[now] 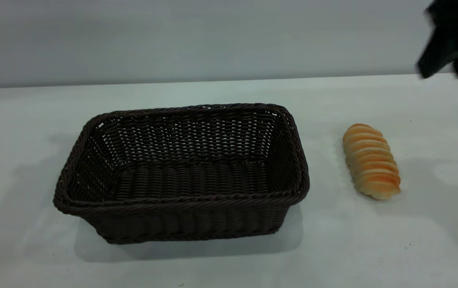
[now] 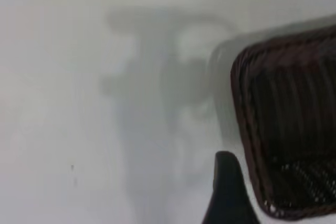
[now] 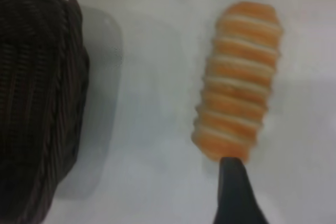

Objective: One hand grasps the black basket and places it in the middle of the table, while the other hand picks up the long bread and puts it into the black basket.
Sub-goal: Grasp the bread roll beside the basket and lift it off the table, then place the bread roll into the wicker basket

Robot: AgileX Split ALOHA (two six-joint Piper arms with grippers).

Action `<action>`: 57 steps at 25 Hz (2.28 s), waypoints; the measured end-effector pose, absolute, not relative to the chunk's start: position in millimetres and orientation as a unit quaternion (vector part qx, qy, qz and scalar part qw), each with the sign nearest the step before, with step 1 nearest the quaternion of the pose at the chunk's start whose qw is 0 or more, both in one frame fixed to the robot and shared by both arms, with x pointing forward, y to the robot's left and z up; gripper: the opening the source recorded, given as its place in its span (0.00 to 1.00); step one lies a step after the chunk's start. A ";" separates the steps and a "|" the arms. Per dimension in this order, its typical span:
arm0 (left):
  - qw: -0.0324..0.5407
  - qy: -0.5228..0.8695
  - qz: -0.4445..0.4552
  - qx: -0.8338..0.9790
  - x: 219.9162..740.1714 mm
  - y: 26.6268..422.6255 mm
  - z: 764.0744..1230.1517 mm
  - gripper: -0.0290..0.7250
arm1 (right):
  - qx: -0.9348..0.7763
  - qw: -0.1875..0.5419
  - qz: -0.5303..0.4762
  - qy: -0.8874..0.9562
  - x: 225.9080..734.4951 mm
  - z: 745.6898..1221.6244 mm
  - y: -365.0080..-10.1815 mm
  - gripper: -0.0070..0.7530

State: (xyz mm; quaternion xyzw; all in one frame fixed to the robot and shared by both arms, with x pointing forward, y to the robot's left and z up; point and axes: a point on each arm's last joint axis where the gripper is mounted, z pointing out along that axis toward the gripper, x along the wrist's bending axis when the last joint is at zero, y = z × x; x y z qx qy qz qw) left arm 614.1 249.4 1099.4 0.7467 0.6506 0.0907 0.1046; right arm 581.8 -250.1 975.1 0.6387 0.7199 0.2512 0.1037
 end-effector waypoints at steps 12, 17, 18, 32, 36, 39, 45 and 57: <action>0.126 0.647 0.111 0.743 535.6 260.6 1112.4 0.79 | 0.669 0.078 0.221 0.705 628.9 880.3 -245.1 0.60; 0.137 0.649 0.121 0.739 514.3 263.7 1121.0 0.79 | 0.659 0.054 0.215 0.718 627.4 846.9 -225.3 0.60; 0.139 0.649 0.122 0.738 512.0 264.0 1122.9 0.79 | 0.659 0.049 0.212 0.720 626.5 839.6 -221.8 0.60; 0.150 0.648 0.132 0.735 504.3 265.1 1131.8 0.79 | 0.639 0.045 0.271 0.719 645.0 894.4 -212.9 0.05; 0.151 0.649 0.132 0.734 504.1 265.1 1132.0 0.79 | 0.606 0.038 0.309 0.732 649.6 939.5 -196.9 0.05; 0.151 0.649 0.132 0.734 504.1 265.1 1132.0 0.79 | 0.569 0.017 0.319 0.757 644.1 954.3 -165.2 0.05; 0.152 0.649 0.133 0.734 503.7 265.2 1132.6 0.79 | 0.482 -0.021 0.319 0.816 606.2 956.3 -81.1 0.07; 0.146 0.648 0.137 0.735 503.6 266.3 1132.1 0.79 | 0.473 0.010 0.293 0.831 609.1 955.9 -91.2 0.62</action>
